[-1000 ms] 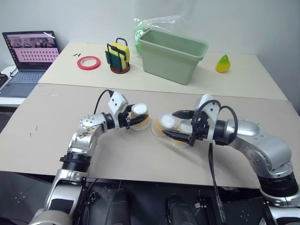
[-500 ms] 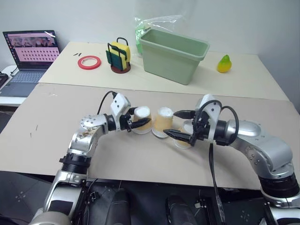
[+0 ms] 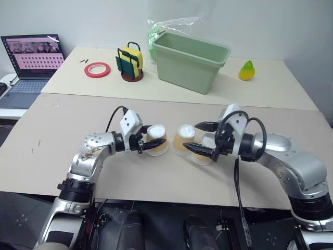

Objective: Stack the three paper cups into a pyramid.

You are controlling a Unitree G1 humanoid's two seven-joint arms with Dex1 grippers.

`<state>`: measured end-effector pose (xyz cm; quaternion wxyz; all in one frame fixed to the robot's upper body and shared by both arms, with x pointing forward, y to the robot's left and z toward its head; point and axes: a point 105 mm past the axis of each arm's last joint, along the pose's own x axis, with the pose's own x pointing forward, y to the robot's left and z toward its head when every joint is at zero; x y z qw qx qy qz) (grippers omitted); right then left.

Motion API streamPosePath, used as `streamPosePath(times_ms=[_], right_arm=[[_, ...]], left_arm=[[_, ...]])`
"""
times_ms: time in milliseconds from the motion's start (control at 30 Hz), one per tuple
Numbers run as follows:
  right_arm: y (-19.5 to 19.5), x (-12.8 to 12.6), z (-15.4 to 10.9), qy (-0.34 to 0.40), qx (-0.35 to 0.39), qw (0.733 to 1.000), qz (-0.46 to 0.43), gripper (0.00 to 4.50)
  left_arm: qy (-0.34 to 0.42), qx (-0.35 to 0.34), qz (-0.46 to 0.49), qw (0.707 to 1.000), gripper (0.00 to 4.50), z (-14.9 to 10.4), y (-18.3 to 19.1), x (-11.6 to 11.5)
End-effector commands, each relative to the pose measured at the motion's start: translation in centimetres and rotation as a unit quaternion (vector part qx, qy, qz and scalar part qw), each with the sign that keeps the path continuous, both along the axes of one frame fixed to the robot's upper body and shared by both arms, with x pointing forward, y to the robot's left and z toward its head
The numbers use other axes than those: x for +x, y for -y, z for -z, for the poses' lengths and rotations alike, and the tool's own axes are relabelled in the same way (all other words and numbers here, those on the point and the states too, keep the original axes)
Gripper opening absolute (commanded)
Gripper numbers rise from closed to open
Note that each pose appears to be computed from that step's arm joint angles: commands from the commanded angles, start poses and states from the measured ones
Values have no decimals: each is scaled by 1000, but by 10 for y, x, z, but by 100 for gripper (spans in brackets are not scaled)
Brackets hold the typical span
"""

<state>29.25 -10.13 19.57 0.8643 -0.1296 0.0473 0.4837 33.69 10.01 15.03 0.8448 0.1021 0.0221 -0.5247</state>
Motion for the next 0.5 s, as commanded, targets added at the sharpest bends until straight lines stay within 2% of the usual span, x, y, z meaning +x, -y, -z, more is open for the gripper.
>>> streamPosePath(times_ms=[33,67,100,333,500], right_arm=[[4,-2,-11,22,2,1000,4,450],[4,-2,-11,22,1,1000,4,450],[4,-2,-11,22,1,1000,5,450],[16,-2,-14,21,-4,1000,7,450],[52,-4,-16,16,-34,999,29,450]], left_arm=[[1,-2,0,1000,404,0,2,-3],[3,-1,0,1000,436,0,2,-3],[8,-1,-4,1000,443,-2,3,-2],[34,-7,-11,999,443,-22,-3,-3],[42,15,2,999,443,-38,-17,-24]])
